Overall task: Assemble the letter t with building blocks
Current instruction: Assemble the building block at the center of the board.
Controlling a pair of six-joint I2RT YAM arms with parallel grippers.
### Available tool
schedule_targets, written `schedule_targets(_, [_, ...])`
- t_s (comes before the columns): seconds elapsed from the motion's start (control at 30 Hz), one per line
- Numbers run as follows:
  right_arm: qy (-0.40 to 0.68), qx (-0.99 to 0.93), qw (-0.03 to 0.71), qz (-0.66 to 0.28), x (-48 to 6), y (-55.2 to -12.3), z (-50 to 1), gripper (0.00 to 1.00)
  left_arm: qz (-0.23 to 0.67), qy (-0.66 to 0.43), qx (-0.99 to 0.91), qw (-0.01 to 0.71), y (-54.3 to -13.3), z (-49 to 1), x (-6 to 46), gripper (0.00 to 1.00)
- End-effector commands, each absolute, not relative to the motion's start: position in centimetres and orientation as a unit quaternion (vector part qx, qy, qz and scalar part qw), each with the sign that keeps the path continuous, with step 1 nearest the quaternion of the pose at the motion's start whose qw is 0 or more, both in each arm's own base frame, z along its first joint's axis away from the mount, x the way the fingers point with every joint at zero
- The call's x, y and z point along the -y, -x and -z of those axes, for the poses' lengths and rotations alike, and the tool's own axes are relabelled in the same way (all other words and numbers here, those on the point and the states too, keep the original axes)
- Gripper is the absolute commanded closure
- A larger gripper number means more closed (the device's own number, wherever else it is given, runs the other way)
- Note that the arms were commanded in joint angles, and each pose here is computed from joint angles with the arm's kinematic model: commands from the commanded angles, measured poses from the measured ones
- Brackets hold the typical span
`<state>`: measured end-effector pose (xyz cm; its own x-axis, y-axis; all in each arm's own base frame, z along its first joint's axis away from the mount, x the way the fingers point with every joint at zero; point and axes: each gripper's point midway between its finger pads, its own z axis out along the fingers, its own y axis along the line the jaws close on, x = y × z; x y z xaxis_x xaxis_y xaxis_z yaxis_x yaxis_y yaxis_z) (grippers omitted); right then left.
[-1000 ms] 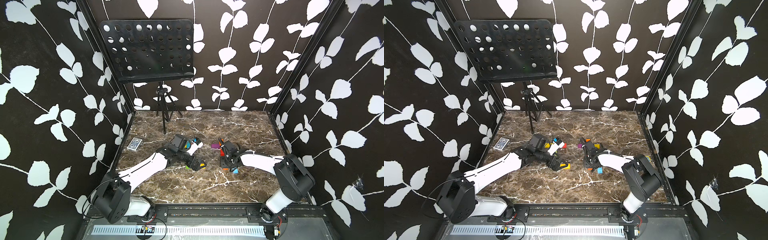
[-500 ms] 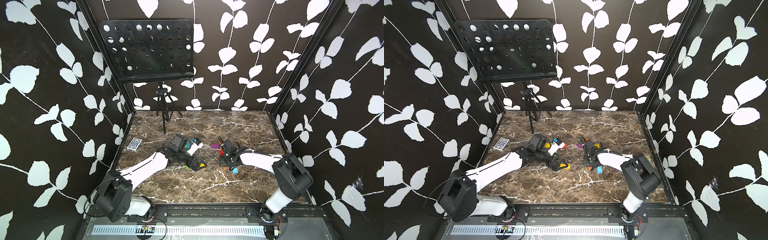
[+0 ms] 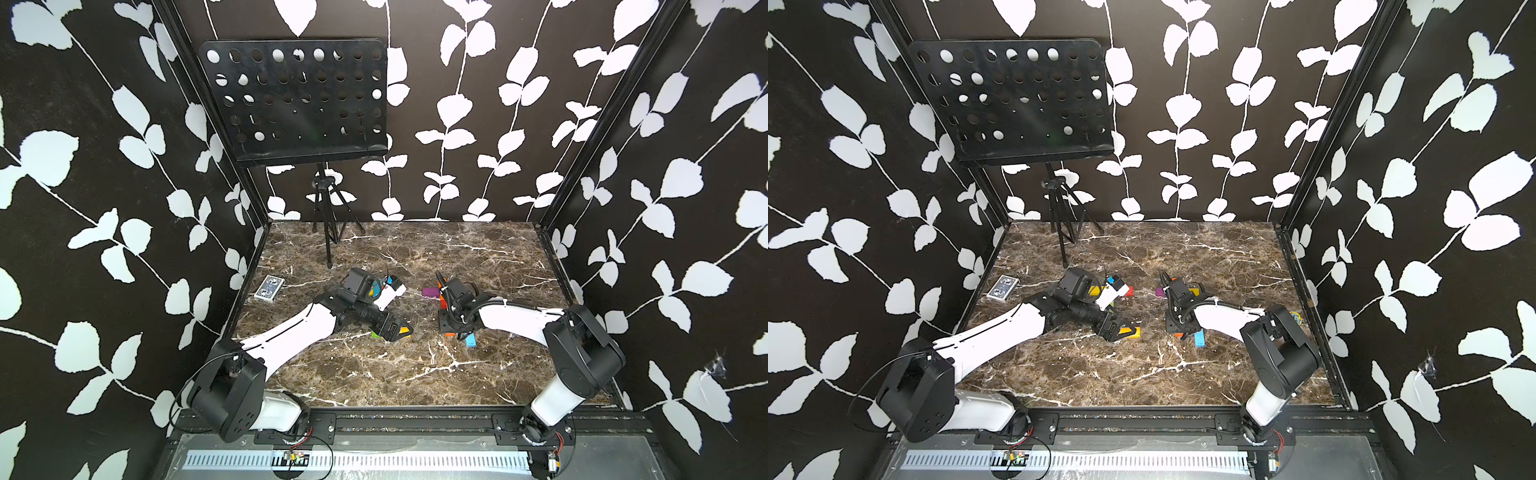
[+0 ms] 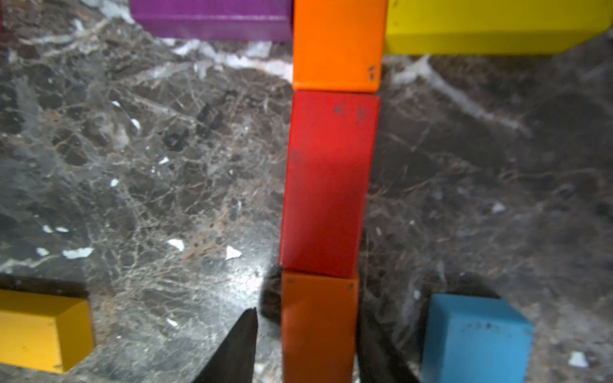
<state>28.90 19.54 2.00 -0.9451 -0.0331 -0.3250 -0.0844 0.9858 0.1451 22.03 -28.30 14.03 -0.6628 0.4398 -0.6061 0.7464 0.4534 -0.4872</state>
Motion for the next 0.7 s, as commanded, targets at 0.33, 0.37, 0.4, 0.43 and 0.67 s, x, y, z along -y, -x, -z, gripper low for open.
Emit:
schedule_targets(0.33, [0.013,-0.989,0.130,-0.070,-18.6,-27.4,-0.8,0.55,0.395,-0.361,-0.816,0.218,-22.2,-15.7,28.5,0.01])
schedule_targets(0.37, [0.011,-0.989,0.131,-0.070,-18.5,-27.3,-0.9,0.55,0.397,-0.361,-0.815,0.217,-22.1,-15.7,28.5,0.01])
schedule_targets(0.4, [0.009,-0.989,0.131,-0.070,-18.5,-27.2,-0.9,0.55,0.398,-0.361,-0.815,0.218,-22.1,-15.8,28.6,0.01])
schedule_targets(0.43, [0.009,-0.989,0.130,-0.071,-18.5,-27.1,-0.9,0.55,0.399,-0.361,-0.814,0.218,-22.1,-15.8,28.6,0.01])
schedule_targets(0.67, [0.007,-0.990,0.124,-0.065,-18.7,-26.2,-0.7,0.54,0.405,-0.361,-0.812,0.215,-22.0,-15.7,28.7,0.01])
